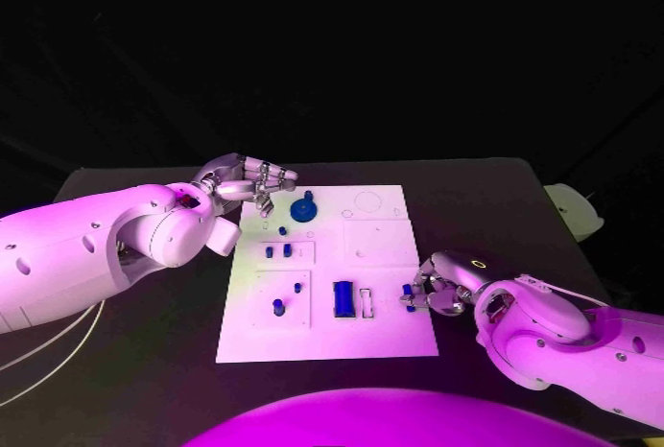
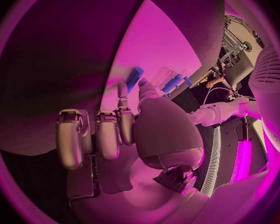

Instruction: Assemble the parts on the task board

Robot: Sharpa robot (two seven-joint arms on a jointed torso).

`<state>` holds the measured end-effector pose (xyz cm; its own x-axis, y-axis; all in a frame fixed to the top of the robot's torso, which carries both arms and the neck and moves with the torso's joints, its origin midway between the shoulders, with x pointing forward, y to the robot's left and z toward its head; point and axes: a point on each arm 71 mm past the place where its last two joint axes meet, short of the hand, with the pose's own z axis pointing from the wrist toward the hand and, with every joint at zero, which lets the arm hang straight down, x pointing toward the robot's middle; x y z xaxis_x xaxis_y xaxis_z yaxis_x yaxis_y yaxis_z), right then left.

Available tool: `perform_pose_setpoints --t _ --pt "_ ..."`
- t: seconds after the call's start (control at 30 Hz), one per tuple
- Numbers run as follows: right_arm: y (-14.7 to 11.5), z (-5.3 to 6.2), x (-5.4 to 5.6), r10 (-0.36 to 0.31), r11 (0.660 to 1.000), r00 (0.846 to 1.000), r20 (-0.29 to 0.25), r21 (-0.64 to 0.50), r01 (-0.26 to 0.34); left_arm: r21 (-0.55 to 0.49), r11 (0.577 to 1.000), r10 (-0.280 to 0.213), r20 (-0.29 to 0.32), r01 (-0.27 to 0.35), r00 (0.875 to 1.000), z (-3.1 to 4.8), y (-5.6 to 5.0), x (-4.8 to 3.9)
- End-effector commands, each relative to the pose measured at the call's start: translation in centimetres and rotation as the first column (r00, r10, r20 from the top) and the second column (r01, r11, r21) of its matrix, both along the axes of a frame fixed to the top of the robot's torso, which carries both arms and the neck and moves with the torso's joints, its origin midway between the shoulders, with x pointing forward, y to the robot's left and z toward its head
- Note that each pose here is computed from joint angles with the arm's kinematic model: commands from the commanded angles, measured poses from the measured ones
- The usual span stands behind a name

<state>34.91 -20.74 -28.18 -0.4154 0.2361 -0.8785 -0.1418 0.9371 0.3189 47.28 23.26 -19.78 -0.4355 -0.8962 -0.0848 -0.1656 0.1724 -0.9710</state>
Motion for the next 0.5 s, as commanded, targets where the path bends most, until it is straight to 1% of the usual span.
perform_pose_setpoints --t 0.03,0.17,0.3,0.5 --pt "0.28 -0.52 -0.21 0.056 0.995 0.998 0.001 -0.080 -0.056 -0.009 1.000 -0.010 0.003 0.010 1.000 0.12 -0.17 -0.06" --pt "0.42 -0.77 -0.26 0.098 0.986 0.995 0.009 -0.134 -0.096 -0.009 1.000 -0.011 0.002 0.011 1.000 0.12 -0.17 -0.07" --pt "0.52 -0.99 -0.28 0.126 0.977 0.992 0.016 -0.174 -0.121 -0.010 1.000 -0.012 0.003 0.012 1.000 0.15 -0.19 -0.13" --pt "0.78 -1.27 -0.38 0.161 0.964 0.987 0.009 -0.216 -0.155 -0.011 1.000 -0.013 0.003 0.013 1.000 0.18 -0.18 -0.18"
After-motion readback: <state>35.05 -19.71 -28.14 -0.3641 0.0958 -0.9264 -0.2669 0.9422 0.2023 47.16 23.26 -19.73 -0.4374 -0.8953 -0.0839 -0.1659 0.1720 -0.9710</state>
